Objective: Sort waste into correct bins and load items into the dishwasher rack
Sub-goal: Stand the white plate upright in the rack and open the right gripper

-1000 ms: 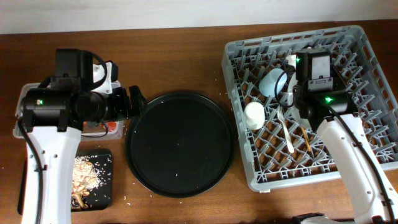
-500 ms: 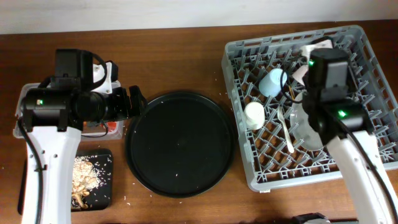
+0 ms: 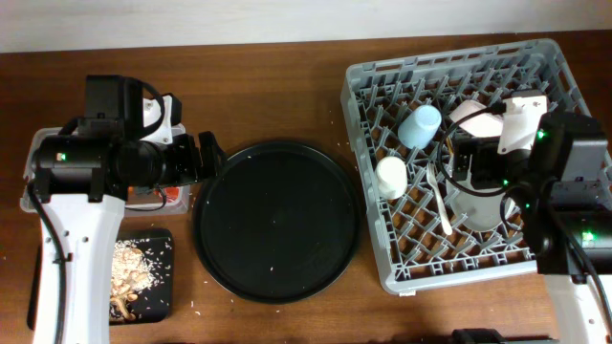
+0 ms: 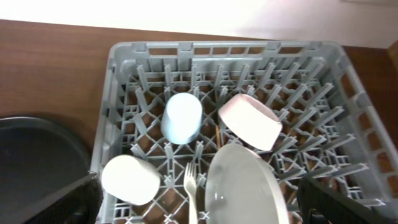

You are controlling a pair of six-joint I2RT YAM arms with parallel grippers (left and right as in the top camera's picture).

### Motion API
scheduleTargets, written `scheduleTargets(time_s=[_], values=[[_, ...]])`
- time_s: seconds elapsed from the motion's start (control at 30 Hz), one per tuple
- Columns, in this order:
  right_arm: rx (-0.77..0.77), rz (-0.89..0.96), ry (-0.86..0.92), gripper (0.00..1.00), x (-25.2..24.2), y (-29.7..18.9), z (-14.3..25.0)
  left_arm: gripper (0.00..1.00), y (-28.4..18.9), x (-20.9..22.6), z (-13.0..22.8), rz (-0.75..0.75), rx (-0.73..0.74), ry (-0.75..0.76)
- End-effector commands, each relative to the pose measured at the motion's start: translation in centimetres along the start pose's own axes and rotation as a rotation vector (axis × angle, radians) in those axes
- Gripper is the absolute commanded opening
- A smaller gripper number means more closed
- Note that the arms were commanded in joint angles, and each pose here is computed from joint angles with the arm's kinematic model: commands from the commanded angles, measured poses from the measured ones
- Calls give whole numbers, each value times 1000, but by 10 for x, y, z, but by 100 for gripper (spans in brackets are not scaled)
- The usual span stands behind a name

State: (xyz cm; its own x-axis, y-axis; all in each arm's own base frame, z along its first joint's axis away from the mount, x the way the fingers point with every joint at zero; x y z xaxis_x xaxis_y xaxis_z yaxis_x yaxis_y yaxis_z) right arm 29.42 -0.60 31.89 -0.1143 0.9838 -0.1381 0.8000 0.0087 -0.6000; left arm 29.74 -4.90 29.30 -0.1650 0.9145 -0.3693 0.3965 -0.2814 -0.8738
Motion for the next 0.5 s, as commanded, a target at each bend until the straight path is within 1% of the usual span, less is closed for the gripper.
scheduleTargets(time_s=[0.0,0.23,0.4,0.47], values=[[19,-37,17,99,3,12,-2,99,-8,-2,-3,5,-29,18],[198,-74,29,99,5,70,23,99,-8,-2,-3,5,-29,18],[369,-108,39,99,10,120,57,99,-8,-2,-3,5,-29,18],[392,-112,40,99,11,127,62,99,-8,-2,-3,5,-29,18]])
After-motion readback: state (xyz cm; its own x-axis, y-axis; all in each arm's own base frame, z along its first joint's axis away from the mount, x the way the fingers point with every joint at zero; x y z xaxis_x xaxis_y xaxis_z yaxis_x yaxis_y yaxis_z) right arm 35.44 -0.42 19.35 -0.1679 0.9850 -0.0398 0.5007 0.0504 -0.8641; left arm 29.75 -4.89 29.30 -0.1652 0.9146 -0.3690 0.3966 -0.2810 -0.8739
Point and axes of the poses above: each gripper's point midway between its finger pads, its own y axis out along the fingers, its own x axis along the line the jaws close on, z = x × y, the point moved 3 cm from there along -y, back along the fingers, and after that the axes turned 7 degrees about -y, right-handed, at the moved point
